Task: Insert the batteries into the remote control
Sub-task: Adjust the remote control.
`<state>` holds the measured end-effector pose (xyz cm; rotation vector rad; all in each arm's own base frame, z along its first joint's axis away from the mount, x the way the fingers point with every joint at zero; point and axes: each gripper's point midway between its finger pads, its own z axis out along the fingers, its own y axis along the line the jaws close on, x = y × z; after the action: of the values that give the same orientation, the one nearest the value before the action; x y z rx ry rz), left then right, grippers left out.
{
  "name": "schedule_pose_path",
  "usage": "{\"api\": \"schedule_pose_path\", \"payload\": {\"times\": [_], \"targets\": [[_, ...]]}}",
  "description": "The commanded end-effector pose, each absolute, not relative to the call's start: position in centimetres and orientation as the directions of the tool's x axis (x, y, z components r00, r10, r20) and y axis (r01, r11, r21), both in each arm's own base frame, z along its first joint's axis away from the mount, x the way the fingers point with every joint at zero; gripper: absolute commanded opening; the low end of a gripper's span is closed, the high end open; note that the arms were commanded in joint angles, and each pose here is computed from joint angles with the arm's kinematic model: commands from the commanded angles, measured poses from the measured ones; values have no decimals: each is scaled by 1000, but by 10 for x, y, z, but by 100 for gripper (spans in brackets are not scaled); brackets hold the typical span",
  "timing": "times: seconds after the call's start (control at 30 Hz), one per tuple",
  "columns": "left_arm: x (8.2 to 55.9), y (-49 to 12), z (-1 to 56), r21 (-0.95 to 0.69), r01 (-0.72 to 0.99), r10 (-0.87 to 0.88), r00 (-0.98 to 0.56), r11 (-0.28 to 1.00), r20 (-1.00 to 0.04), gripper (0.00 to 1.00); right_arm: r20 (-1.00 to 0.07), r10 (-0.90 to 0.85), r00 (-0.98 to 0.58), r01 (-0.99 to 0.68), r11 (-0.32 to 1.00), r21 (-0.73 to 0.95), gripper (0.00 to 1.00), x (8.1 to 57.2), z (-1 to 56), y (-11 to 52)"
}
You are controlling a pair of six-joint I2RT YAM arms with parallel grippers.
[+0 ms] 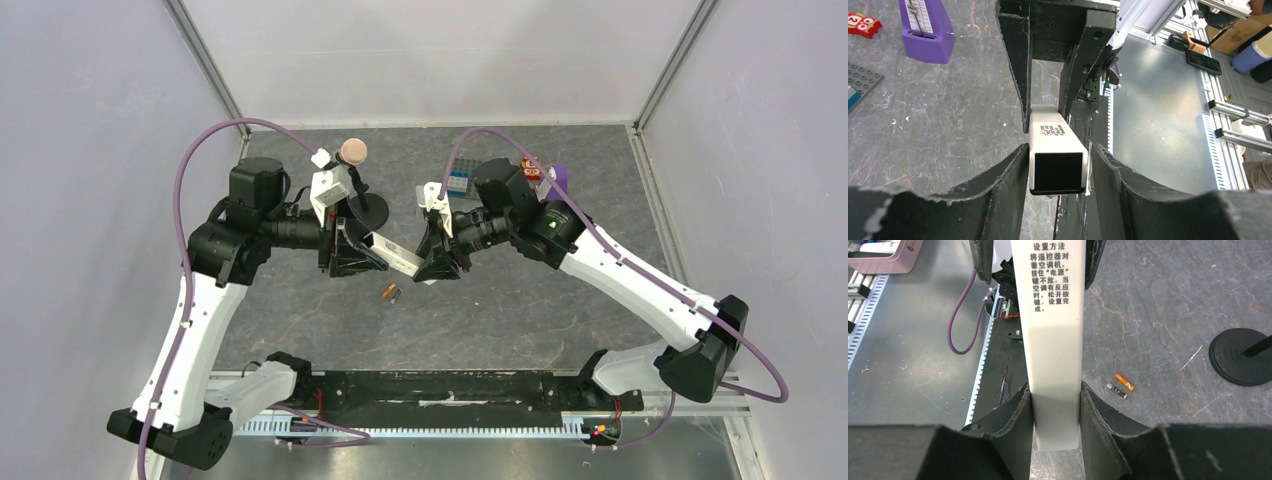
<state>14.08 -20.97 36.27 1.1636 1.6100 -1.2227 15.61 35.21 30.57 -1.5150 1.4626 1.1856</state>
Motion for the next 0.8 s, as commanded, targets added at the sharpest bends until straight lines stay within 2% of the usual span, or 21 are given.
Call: {"api": "schedule_pose_path", "payload": {"times": [0.0,0.2,0.47,0.53,0.63,0.77], "targets": [[132,-215,371,-259,965,174,-262,39,-949,55,-951,-309,-22,-987,-146,71,21,152,324,355],[130,-215,364,-273,961,181,-276,39,-944,39,-950,-312,-28,-987,-139,75,21,154,325,356],[130,-215,362,-279,960,184,-280,33,-942,29,-948,-315,-43,-987,-136,90,21,155,324,359],[131,-216,363,-280,959,178,-281,29,-943,21,-947,-317,-48,-988,-126,93,22,157,324,359],[131,-217,364,-265,964,163,-266,29,-950,2,-946,-319,-61,-990,-103,98,23,160,325,360],[133,-217,369,-222,974,128,-226,46,-966,2,-945,-318,-77,-992,-70,104,29,165,326,361]]}}
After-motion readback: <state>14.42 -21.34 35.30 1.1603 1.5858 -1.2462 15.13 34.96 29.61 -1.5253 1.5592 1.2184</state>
